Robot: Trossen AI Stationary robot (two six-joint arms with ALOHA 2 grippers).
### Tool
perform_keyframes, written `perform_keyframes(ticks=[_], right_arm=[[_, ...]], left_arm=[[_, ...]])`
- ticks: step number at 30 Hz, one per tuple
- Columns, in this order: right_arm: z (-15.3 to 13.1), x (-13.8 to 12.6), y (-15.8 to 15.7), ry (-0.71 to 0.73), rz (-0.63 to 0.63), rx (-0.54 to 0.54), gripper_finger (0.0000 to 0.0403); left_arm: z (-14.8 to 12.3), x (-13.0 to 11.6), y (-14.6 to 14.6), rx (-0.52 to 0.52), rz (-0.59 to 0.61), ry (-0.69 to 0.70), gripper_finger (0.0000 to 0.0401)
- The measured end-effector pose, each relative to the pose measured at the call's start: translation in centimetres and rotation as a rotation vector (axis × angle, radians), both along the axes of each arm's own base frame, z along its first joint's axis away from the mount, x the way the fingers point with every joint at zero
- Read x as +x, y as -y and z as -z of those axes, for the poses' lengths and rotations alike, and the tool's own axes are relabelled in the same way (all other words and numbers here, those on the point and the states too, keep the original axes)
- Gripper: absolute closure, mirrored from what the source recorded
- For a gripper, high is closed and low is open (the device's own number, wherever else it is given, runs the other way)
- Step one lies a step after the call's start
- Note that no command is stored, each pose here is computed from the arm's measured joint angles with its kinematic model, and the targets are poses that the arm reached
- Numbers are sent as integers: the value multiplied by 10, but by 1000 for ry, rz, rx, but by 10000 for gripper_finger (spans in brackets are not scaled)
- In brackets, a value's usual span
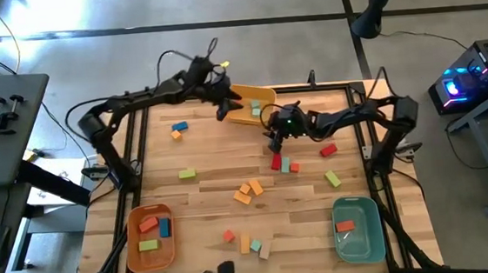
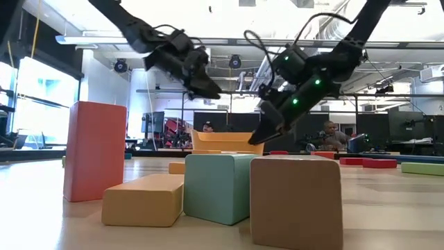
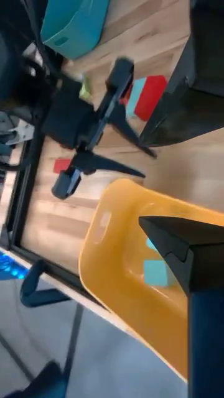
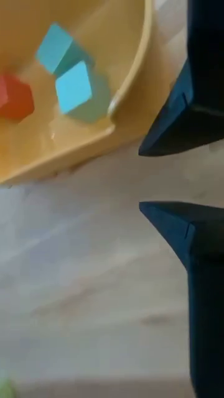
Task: Sort blocks by size
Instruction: Adjust the yellow bin, then put the thin light blue block into the green bin
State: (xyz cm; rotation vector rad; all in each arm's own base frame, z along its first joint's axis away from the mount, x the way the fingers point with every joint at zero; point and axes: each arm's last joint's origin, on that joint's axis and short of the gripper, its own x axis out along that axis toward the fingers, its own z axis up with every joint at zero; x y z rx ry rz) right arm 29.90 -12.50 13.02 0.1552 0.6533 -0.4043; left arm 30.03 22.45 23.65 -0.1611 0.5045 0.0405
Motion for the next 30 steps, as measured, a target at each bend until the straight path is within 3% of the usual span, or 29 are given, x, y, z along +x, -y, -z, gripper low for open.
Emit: perform_keyframes(ticks=[6, 12, 23, 30], right_arm=[[7, 0, 20, -14, 77, 8, 332], [1, -4, 33, 5, 143, -35, 351], [-1, -5, 35, -14, 68, -90, 352], [-22, -10, 27, -27, -22, -120, 352]], left_arm=[[18, -27, 18, 26, -82, -68, 224], [22, -43, 27, 61, -162, -118, 224], [38, -52, 33, 72, -190, -139, 224], [27, -55, 36, 123, -164, -112, 224]])
